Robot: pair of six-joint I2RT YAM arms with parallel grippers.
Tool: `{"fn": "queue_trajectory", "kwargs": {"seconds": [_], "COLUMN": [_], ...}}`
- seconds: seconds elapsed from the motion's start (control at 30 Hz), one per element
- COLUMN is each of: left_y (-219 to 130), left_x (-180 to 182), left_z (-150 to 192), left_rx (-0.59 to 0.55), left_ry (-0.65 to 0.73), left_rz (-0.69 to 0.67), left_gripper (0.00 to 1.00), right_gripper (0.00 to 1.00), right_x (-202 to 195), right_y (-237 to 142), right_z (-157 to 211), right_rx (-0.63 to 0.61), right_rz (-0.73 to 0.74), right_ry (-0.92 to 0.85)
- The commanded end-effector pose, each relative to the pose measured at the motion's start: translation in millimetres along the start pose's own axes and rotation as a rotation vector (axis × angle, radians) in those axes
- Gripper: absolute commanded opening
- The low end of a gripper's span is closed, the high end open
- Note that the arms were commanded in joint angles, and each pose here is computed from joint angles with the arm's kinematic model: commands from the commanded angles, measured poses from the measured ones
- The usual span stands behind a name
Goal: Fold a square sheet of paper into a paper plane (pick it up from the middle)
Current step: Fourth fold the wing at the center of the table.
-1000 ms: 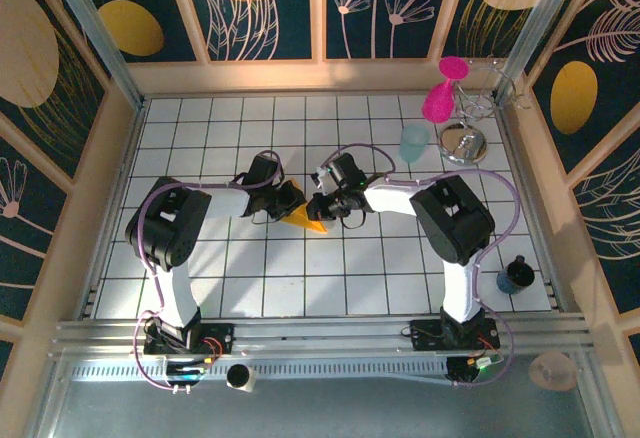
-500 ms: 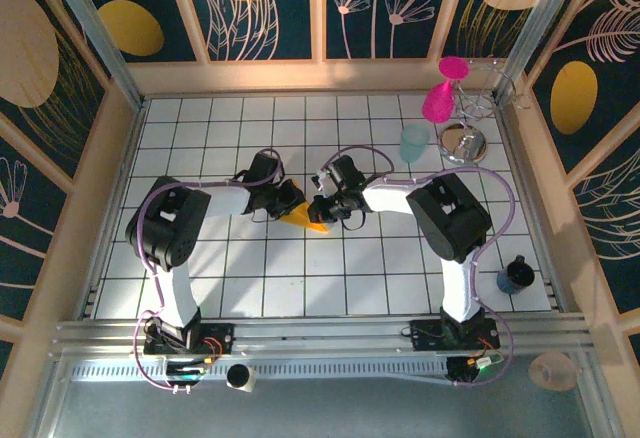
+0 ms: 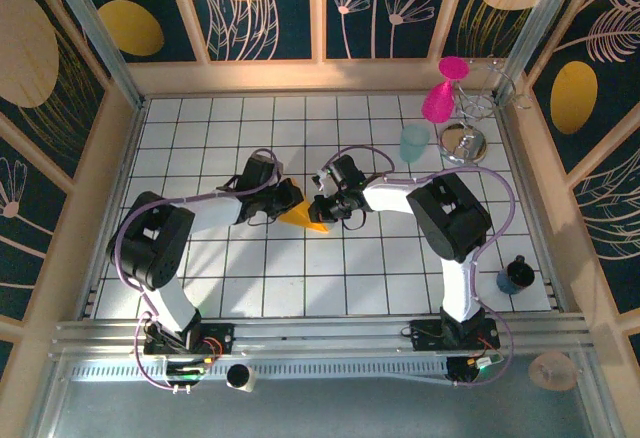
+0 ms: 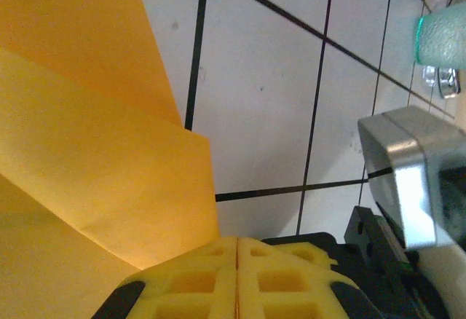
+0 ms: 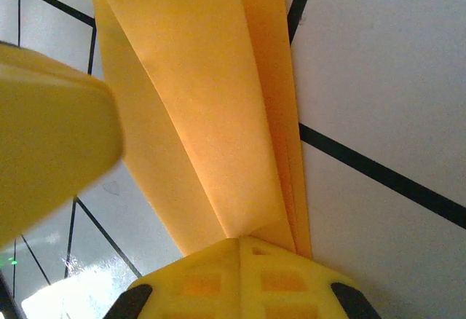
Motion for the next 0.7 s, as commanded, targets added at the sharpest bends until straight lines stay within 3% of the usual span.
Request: {"fn": "queue_trajectory", "kwargs": {"seconds": [0.0,0.27,0.5,0.67], "left_y": [11,24,25,27], "left_x": [6,9,33,47], "left_z": [4,6,7,6], "left_rx": [0.036,0.075,0.032,0.025], "left_ry": [0.018,0.014,-0.011,-0.027], "left_rz": [0.010,0.041,-0.147,-0.209], "left_gripper": [0.09,0.09,0.09,0.09], "right_gripper": [0.00,0.00,0.00,0.00], "right_x": [-30,-33,-42,-55], "right_y": [12,14,16,15], "right_z": [23,26,35,47], "right_rx": [0.117,0.129,0.157,0.190], "right_rz": [0.118,0.125,0.171,0.252], "right_ry": [0.109,0.125,0.145,0.170]}}
Point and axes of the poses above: each hand's point on the last joint's axis, 136 mm out from that joint toward the fingers, its own y axis out along the fingers, its own x axis along the line the jaws close on, z = x × y, the point moved 8 cm from there along -y, back along the fingers, and after that the axes turned 3 degrees about y, right-handed, at the moved point
